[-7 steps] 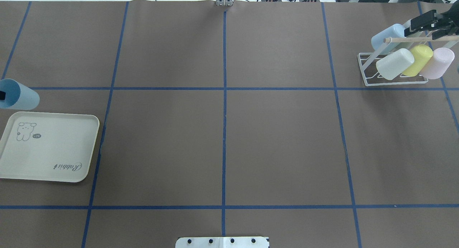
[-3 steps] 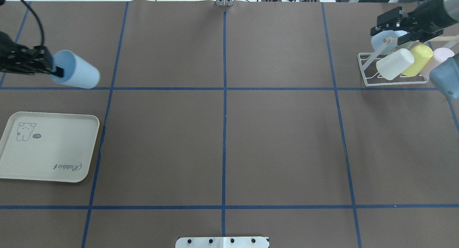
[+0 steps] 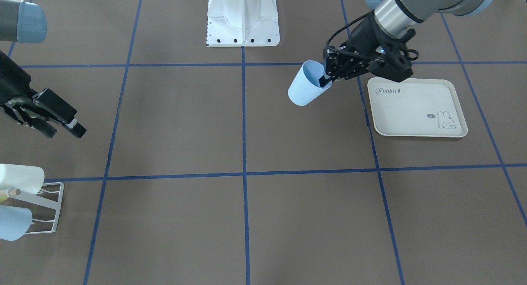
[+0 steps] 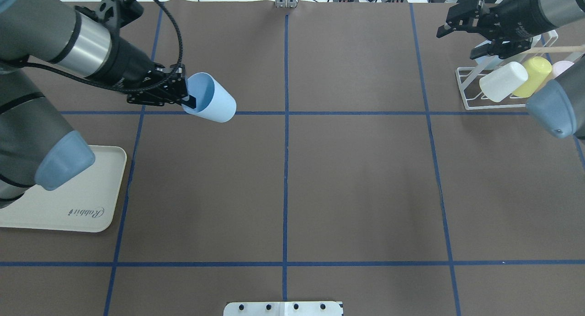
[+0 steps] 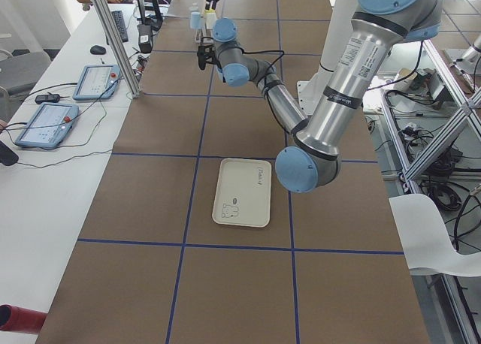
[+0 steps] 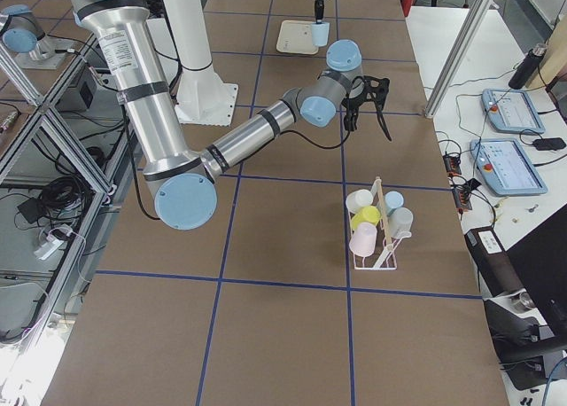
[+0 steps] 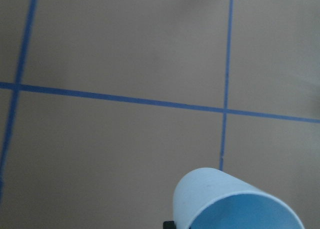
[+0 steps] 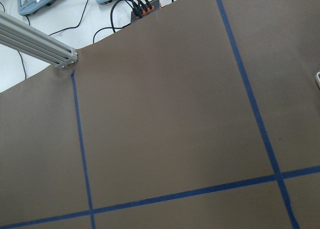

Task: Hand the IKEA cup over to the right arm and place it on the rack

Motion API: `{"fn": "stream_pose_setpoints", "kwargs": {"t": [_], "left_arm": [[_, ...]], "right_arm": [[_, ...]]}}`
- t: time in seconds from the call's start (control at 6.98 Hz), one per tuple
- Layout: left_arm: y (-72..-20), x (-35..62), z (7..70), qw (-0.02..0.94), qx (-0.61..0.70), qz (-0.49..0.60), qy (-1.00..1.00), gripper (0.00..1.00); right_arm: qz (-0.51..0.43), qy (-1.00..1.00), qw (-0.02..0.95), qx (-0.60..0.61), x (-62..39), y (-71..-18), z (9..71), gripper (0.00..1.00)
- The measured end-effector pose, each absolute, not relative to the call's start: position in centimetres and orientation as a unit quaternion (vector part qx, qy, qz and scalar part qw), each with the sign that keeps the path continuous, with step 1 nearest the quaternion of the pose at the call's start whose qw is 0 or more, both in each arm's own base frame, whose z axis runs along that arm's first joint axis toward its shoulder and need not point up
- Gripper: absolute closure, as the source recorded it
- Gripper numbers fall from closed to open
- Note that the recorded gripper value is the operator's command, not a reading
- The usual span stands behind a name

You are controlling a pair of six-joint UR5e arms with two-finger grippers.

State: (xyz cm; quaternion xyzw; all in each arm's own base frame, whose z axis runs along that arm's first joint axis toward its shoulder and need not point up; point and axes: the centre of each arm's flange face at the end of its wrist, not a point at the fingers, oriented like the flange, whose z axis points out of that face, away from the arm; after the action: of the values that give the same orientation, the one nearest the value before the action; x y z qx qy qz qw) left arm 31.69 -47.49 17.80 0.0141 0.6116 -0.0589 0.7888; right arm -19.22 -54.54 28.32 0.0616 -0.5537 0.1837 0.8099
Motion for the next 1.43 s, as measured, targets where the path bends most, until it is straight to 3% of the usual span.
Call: {"fn": "stream_pose_setpoints", "kwargs": {"t": [0.86,1.43], "left_arm": [[-48.0,37.0,15.2,0.543,0.009,-0.155,0.825,1.0],[-47.7,37.6,16.7,0.366,-0.054,-0.156,0.916,1.0]], "right_arm": [[0.219,-0.707,0.673,-0.007,-21.7,-48.1,21.0,0.0],[0.234,-0.797,0.555,-0.048,-22.8,-44.6,18.7,0.0]]}}
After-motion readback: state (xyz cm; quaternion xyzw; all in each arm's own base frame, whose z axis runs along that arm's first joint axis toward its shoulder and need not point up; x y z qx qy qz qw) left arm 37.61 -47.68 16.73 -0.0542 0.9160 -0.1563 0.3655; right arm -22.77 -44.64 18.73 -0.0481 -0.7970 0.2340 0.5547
